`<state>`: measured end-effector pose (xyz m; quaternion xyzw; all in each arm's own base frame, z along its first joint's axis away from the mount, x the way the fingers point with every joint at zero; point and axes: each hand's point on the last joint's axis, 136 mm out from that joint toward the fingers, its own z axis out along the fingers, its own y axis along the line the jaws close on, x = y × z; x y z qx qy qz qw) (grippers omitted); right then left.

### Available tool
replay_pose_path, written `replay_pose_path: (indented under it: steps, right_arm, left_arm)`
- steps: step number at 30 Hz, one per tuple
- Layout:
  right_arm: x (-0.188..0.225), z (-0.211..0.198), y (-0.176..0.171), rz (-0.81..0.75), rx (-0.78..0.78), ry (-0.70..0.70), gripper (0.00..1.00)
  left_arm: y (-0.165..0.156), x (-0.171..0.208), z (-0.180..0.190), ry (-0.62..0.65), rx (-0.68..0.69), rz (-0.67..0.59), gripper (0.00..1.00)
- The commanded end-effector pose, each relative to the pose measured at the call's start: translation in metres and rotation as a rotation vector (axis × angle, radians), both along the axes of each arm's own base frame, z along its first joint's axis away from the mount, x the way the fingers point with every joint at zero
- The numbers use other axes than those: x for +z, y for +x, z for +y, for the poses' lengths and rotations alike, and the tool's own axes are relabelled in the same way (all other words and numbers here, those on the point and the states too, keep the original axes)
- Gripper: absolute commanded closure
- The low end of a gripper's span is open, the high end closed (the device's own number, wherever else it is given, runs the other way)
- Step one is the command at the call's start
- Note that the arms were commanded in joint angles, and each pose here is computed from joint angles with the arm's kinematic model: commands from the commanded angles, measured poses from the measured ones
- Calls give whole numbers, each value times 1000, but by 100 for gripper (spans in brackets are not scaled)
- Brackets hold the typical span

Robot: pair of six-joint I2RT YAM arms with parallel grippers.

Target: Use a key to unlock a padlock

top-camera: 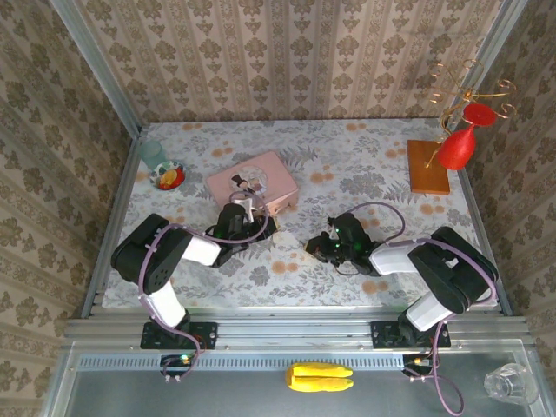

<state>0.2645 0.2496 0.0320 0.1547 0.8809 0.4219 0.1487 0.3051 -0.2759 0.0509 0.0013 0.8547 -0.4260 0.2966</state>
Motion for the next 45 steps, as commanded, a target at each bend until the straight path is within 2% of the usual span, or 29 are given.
replay_pose_path:
  steps: [1, 13, 27, 45]
  right_arm:
    - [5, 13, 5, -16, 29, 26, 100]
    - [2, 36, 12, -34, 28, 103, 100]
    - [8, 46, 19, -46, 39, 139, 100]
    - [19, 55, 24, -87, 55, 225, 100]
  left_arm:
    - [13, 33, -4, -106, 16, -62, 98]
    - [15, 25, -7, -170, 44, -35, 99]
    - [12, 36, -11, -187, 28, -51, 99]
    - [6, 59, -28, -277, 17, -41, 99]
